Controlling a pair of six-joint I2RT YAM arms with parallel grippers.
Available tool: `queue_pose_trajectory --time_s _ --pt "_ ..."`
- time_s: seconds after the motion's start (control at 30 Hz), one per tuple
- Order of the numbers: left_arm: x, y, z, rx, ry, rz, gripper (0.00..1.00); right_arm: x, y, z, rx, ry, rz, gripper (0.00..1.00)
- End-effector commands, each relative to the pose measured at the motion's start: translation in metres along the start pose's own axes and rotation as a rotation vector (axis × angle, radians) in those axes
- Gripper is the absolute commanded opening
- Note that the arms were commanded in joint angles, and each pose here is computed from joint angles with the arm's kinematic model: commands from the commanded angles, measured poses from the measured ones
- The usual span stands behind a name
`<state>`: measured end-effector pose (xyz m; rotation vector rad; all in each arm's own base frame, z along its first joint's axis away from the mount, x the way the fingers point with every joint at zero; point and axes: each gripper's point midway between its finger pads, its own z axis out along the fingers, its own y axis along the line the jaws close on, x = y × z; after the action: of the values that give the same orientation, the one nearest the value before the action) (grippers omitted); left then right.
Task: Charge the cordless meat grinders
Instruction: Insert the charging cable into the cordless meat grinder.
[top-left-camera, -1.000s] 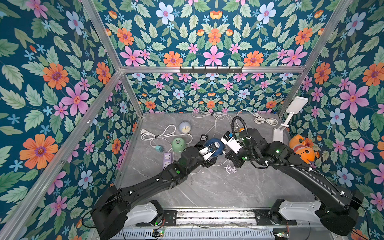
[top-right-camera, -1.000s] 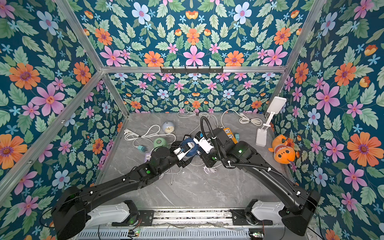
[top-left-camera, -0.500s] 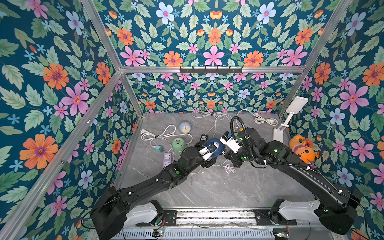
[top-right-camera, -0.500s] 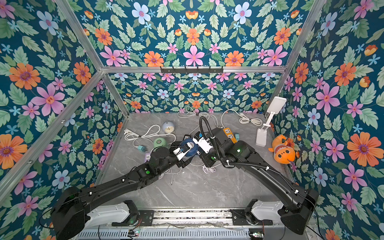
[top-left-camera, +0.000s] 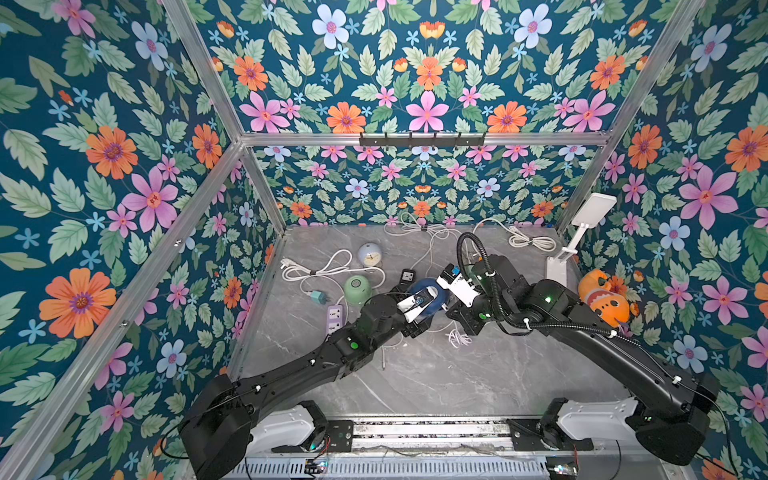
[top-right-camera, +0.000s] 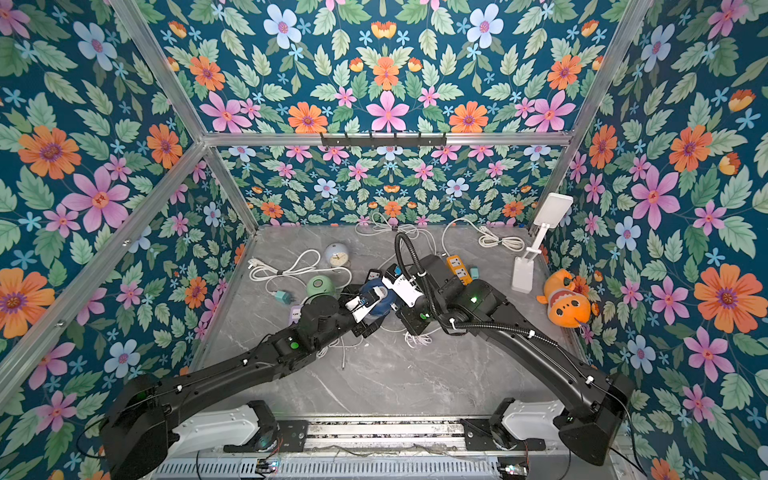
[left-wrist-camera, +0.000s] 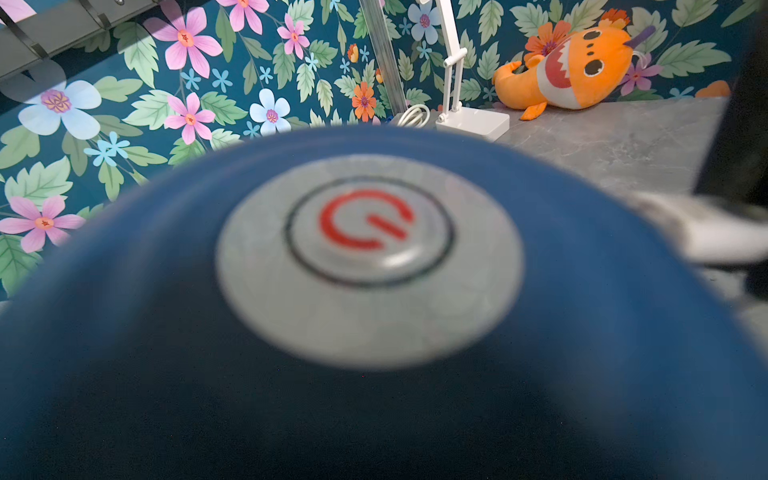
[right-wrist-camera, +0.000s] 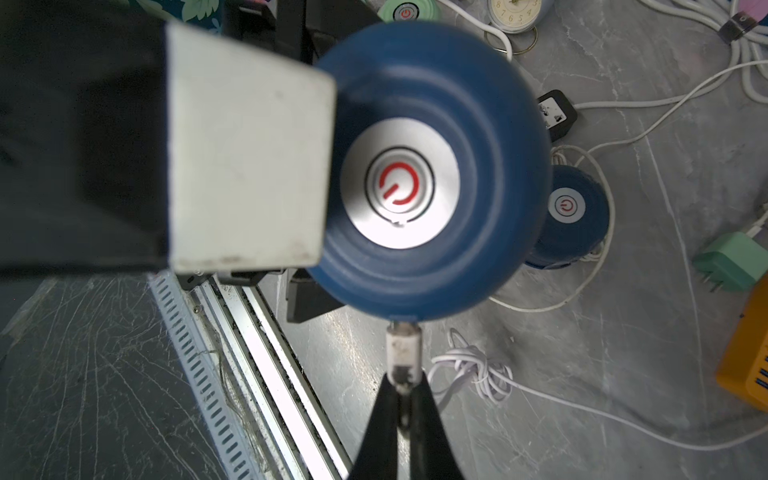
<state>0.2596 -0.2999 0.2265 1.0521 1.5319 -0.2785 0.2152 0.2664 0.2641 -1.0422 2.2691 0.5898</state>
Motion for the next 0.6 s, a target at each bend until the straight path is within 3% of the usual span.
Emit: queue_pose_trajectory --time_s 0.0,0.57 --pt "-0.01 0.002 -0.002 -0.001 -0.035 0.018 0.44 -0.006 0.004 0.0 -0.017 -0.017 -0.015 0.0" --pt "0.004 -0.026 -0.001 0.066 0.021 0.094 0.35 -0.032 0.007 -0.002 -0.04 -0.097 0.006 0.0"
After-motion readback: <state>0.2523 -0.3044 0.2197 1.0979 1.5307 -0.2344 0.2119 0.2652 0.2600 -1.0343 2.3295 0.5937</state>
